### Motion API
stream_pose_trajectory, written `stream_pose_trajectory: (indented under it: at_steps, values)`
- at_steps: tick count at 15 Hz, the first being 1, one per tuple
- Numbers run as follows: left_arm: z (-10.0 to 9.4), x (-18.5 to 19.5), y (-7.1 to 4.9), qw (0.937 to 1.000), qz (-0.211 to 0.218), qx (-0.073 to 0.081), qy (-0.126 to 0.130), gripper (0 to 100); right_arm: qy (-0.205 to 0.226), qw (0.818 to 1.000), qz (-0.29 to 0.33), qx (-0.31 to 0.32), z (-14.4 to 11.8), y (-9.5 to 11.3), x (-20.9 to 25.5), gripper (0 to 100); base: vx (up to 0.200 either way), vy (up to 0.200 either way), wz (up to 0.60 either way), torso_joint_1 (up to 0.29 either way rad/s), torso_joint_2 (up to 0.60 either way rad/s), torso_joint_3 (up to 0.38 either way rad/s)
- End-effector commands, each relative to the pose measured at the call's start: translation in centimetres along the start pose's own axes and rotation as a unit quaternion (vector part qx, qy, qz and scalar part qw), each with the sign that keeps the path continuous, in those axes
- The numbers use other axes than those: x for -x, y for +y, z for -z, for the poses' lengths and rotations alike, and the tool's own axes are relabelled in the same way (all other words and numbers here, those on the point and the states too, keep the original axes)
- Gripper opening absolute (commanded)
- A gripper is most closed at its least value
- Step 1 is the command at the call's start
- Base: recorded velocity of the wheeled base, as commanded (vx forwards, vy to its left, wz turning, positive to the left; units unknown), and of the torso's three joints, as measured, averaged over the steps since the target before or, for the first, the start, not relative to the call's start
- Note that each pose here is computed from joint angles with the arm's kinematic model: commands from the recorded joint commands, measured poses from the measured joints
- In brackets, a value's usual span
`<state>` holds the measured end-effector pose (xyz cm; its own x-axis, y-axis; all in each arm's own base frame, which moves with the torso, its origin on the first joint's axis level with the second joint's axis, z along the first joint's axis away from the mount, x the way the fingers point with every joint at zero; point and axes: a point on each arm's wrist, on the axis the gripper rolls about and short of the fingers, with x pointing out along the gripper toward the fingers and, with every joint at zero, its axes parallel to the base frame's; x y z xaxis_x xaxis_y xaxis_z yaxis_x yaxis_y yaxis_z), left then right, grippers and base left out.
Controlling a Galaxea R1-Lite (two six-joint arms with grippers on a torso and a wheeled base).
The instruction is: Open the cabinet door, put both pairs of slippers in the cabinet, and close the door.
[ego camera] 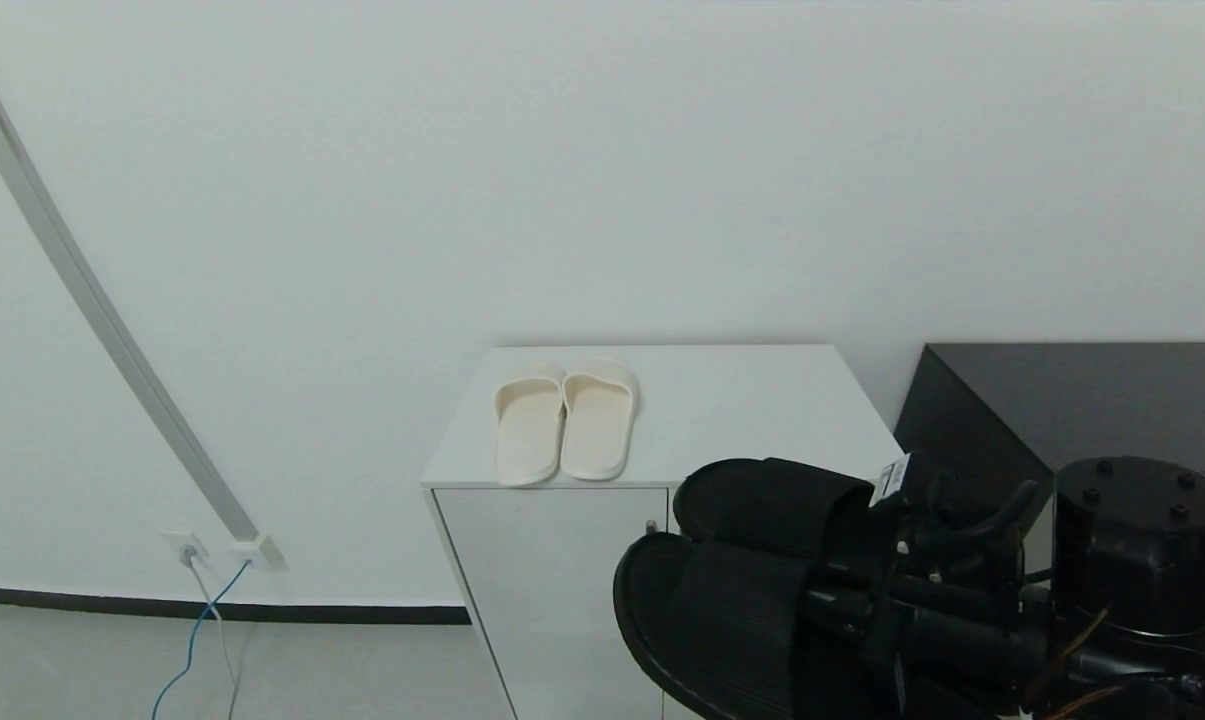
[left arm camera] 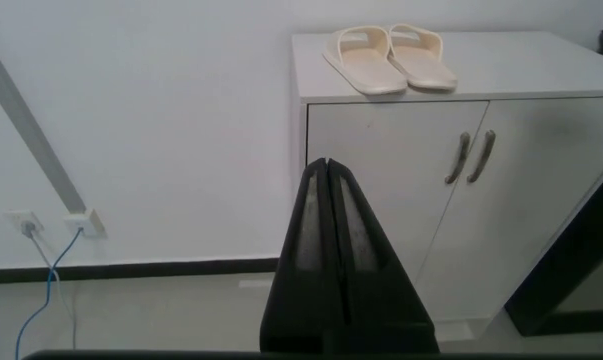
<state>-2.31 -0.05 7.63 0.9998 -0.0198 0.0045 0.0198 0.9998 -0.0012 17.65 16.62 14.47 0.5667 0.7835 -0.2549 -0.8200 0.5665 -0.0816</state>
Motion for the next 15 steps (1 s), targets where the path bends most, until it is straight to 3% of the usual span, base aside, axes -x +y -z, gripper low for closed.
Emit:
stream_pose_trajectory:
  at_steps: [1, 11, 12, 15]
  values:
    - [0.00, -0.01, 0.00, 1.0000, 0.000, 0.000, 0.001, 0, 0.001, 1.000, 0.004, -0.001, 0.07, -0.17, 0.14, 0, 0.000, 0.000, 0.00, 0.000, 0.00, 0.000]
    - [0.02, -0.01, 0.00, 1.0000, 0.000, 0.002, 0.001, 0, 0.016, 1.000, 0.000, -0.002, 0.87, 0.00, 0.20, 0, 0.000, 0.000, 0.00, 0.000, 0.00, 0.000]
    - [0.00, -0.02, 0.00, 1.0000, 0.000, 0.002, 0.001, 100, 0.016, 1.000, 0.000, -0.002, 0.87, 0.00, 0.20, 0, 0.000, 0.000, 0.00, 0.000, 0.00, 0.000]
    - [0.00, -0.01, 0.00, 1.0000, -0.001, 0.002, 0.001, 100, 0.020, 1.000, -0.001, -0.002, 1.05, 0.07, 0.23, 0, 0.000, 0.000, 0.00, -0.073, 0.17, 0.088]
